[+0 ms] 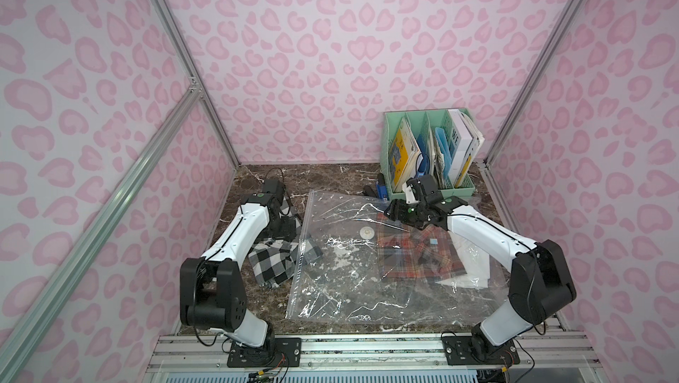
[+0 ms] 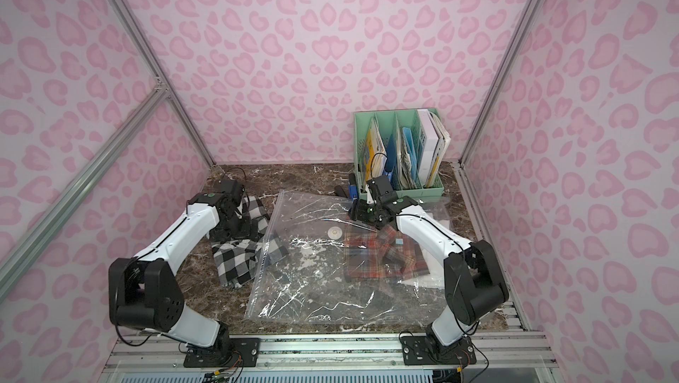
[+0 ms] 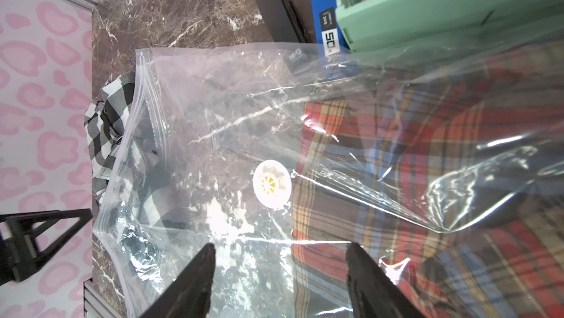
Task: Take the shirt out of the vacuum bag
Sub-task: Move the shirt to the corner of the board.
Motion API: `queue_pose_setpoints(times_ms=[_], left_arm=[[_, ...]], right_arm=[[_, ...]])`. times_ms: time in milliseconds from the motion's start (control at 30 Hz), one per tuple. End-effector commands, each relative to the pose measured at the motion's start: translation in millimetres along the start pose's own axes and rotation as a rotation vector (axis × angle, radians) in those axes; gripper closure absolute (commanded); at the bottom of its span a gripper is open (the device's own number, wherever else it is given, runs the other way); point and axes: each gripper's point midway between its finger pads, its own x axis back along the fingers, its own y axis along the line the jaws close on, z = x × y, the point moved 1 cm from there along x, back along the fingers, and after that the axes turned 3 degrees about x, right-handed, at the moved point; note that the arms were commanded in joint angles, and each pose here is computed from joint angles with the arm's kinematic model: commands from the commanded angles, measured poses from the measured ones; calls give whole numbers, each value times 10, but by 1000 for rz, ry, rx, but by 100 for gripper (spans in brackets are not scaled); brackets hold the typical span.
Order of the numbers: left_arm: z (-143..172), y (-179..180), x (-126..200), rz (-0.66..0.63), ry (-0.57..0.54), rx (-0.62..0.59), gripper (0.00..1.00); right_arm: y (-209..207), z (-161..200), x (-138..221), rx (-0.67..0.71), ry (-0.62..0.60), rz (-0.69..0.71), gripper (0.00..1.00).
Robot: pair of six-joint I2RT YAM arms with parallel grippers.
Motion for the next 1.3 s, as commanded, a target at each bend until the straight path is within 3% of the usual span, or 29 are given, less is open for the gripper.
queue_pose_setpoints(times_ms=[0, 133, 267, 433, 733, 1000, 1267], left_arm=[[138, 52, -142, -145, 103, -138, 2], [220, 32, -486, -228, 213, -194, 2], [171, 58, -734, -287, 226, -201, 2], [-138, -75, -894, -257, 186, -164, 2], [-883, -143, -1131, 56, 123, 110, 2], [-1539, -543, -1286, 383, 92, 293, 2], [-2052, -475, -1430, 465, 39, 512, 2]], right_arm=[[67, 14, 63, 52, 15, -23, 31], [118, 9, 99, 61, 14, -46, 31], [121, 57, 99, 58, 24, -58, 31], [68, 119, 100, 55, 36, -43, 32], [17, 165, 166, 23, 29, -24, 32], [-29, 261, 297, -28, 1, 13, 32], [-7, 413, 449, -58, -19, 49, 32]])
